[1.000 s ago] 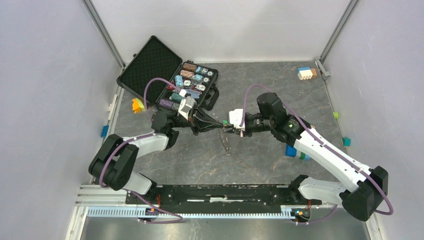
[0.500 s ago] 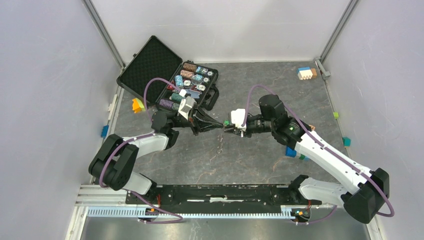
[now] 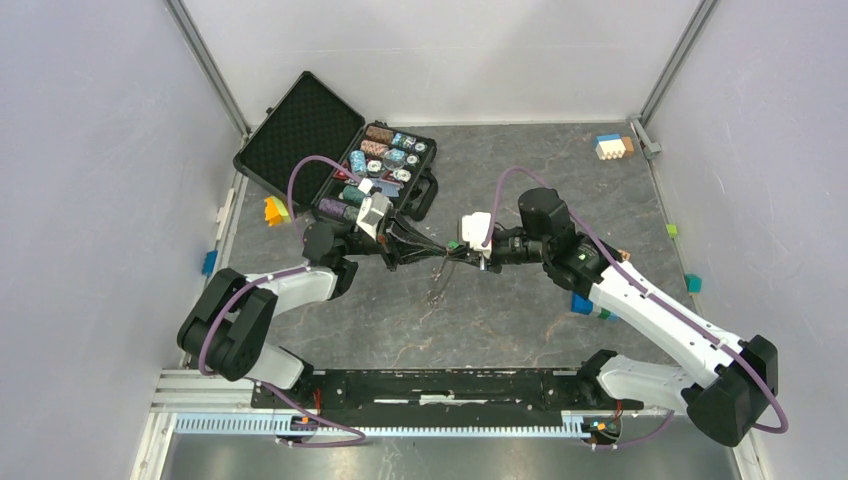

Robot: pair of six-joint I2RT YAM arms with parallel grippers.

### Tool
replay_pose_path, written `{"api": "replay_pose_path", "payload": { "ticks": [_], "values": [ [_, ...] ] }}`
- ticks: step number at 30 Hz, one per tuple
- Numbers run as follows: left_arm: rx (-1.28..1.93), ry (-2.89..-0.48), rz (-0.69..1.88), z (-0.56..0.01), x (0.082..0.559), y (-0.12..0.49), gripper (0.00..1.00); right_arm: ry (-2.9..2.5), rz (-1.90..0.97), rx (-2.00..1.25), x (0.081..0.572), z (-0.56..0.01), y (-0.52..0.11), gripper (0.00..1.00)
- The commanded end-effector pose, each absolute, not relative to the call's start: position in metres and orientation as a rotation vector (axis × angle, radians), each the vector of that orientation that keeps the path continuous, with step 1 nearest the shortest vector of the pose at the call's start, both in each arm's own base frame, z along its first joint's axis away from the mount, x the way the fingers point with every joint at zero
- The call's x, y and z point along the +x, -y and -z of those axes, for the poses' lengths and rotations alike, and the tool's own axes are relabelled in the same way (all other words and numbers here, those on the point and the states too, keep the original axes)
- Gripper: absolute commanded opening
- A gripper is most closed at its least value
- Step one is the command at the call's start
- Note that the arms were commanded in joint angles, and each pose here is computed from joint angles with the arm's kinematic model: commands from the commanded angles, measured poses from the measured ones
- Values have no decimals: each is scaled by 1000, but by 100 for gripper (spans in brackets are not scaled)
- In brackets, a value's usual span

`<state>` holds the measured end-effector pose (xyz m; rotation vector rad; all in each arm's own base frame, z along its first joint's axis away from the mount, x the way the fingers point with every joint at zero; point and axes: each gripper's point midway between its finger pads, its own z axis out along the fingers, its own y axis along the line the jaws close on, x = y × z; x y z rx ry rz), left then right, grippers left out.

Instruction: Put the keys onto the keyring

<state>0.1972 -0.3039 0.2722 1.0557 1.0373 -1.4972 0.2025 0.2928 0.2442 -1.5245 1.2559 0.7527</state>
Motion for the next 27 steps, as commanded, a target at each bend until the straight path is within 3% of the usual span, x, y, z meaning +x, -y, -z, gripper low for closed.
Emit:
{"api": "replay_pose_path", "payload": {
  "ticks": [1,9,27],
  "values": [
    [1075,-951,1492,-290,191,304,2,-1224,-746,-1488,209,-255,-299,11],
    [1073,-951,1493,-290,191,305,2,-1227,-741,-1478,209,-255,-298,0],
    [1021,-966,1464,-290,202,303,2,-1203,-658,-1455,211,-259,-285,0]
  ]
}}
